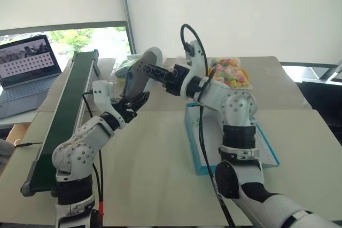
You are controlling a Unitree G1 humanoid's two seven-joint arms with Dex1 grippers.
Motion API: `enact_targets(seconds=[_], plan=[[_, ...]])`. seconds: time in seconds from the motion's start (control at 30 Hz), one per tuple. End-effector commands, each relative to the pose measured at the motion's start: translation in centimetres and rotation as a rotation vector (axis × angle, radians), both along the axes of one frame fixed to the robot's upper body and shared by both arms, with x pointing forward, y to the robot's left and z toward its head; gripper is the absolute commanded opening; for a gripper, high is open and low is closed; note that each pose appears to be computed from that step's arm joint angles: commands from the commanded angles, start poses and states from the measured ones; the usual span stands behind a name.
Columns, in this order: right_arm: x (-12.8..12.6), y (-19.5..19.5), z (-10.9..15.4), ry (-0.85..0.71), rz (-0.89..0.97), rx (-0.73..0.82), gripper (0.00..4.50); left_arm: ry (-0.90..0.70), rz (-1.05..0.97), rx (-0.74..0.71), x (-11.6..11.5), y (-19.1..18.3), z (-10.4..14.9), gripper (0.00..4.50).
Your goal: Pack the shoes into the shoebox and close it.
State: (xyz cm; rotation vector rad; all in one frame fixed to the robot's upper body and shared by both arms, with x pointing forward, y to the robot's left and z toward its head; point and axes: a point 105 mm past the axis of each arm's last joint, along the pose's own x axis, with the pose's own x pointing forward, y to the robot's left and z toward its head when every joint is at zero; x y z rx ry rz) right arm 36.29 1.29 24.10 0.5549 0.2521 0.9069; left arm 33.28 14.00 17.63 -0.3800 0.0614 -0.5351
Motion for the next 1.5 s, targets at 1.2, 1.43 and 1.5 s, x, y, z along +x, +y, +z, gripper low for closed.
enact_targets(seconds=[1.2,1.43,1.5], plan=[[0.0,-1.1,1.1,0.008,-0.053,0.114,0.55,-0.104,-0.066,0.003,-0.2,-1.8,2.1,2.66],[-0.9,-0.9,3.0,0.016,-0.015,0.25,0.55,-0.113,-0.081,0.088,-0.2,-2.3,1.5,2.66],[-0.8,-1.1,3.0,0.025,-0.03,0.263,0.55,-0.131,-0.088,0.082,-0.3,-2.5,1.7,2.66]])
